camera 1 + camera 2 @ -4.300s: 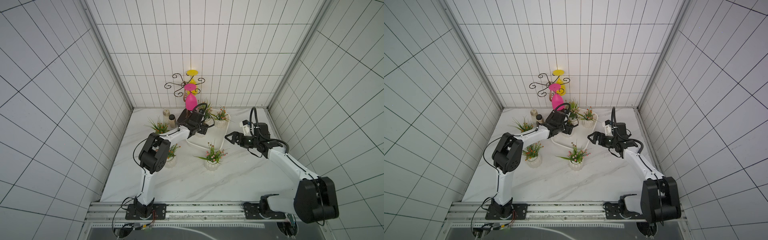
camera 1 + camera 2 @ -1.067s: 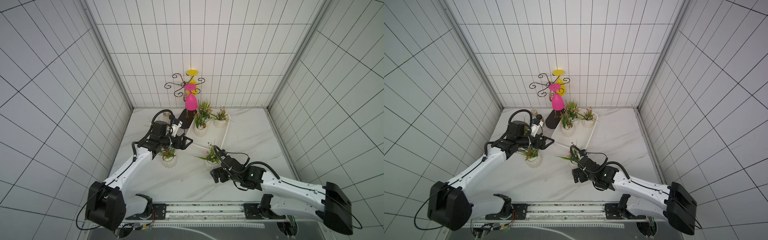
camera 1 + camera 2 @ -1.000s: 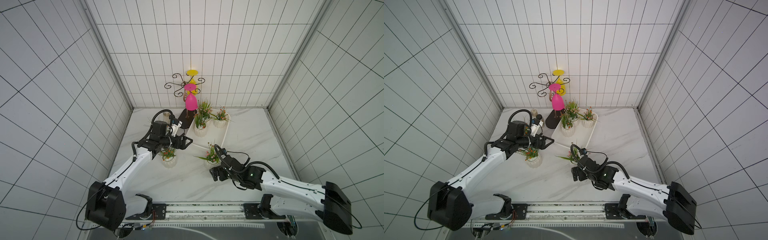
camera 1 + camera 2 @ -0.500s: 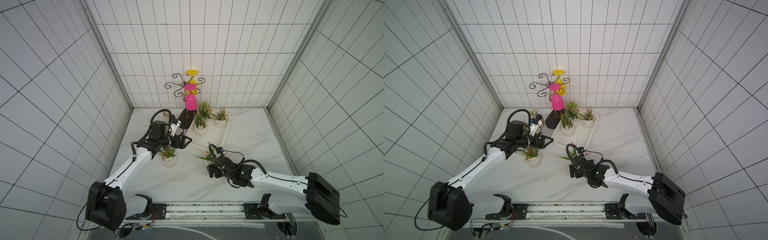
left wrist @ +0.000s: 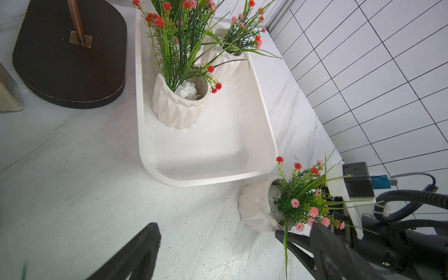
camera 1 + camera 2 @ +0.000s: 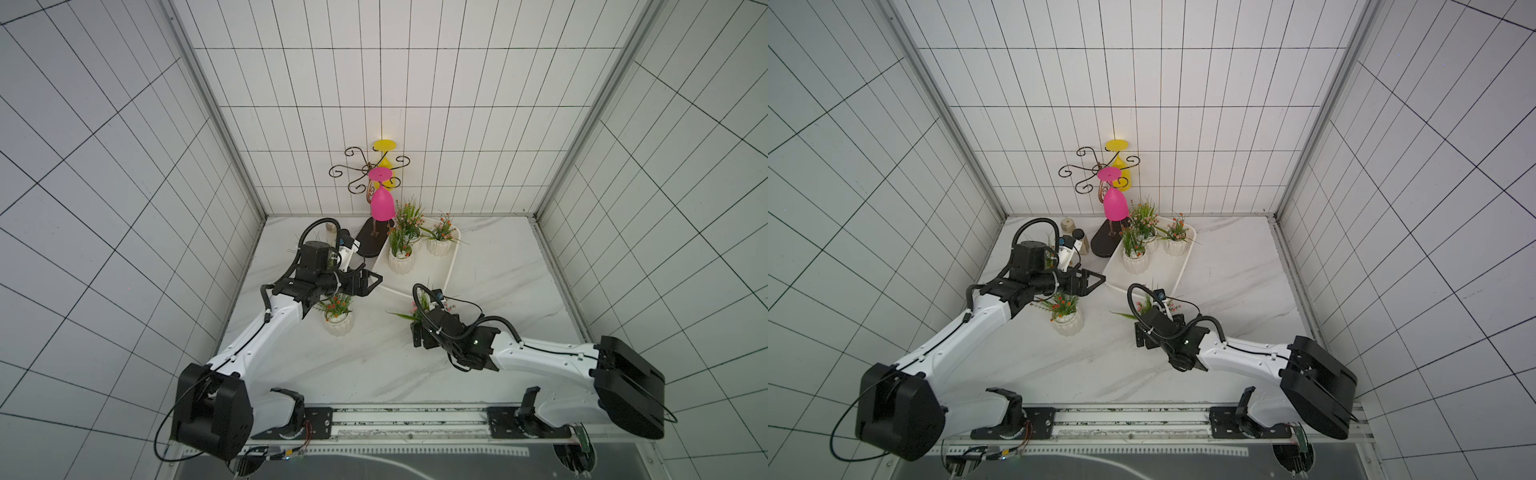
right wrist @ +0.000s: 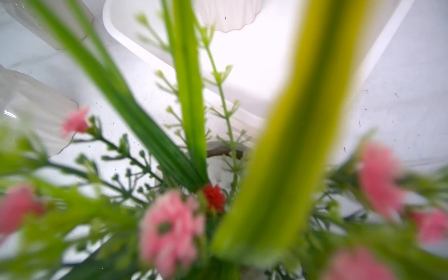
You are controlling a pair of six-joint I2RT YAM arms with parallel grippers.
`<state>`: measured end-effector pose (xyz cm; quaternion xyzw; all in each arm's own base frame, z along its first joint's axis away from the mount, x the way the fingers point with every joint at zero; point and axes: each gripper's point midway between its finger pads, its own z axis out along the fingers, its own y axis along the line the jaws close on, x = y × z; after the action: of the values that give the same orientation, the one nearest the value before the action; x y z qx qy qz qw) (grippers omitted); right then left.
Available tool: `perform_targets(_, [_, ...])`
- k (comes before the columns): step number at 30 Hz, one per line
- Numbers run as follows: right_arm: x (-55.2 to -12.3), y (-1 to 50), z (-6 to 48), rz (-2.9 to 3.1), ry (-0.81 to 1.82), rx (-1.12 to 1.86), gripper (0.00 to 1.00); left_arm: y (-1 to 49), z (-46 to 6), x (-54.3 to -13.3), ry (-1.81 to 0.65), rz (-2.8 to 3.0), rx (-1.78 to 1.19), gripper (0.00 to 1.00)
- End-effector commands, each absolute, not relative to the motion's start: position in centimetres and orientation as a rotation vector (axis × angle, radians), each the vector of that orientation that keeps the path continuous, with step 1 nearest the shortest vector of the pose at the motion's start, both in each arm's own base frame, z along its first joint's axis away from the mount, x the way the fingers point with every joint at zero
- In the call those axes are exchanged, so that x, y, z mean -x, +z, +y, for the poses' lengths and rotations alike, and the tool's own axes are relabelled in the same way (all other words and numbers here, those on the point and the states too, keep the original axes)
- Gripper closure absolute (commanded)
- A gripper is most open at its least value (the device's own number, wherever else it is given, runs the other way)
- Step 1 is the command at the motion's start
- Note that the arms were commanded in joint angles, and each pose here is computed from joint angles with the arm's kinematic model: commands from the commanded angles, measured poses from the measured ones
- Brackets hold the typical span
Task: Put the potted gypsophila into the storage box
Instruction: Pick up the baby's breath potted plant from the center of the board.
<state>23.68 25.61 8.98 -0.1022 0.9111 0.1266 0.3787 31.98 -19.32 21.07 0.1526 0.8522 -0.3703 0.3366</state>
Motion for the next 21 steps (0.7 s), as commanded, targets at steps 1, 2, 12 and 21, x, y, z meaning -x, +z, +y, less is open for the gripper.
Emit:
perform_targets(1, [-25.8,13.0,27.6,2.223,0.383,0.201,0.01,21.0,-19.3,-32.2,-0.976,2.21,-0.398,0.04])
perform_targets(2, [-25.9,12.9,27.5,2.224,0.379,0.199,0.01,21.0,-19.3,-32.2,-0.977,2.209,-0.399,0.05])
perform_targets(12, [-26.7,12.2,27.0,2.231,0.376,0.184,0.01,20.9,-19.2,-32.3,-0.978,2.212,-0.389,0.05])
perform_targets(21, [-26.9,11.4,27.1,2.249,0.382,0.196,0.01,20.8,-19.1,-32.4,-0.978,2.215,-0.385,0.05])
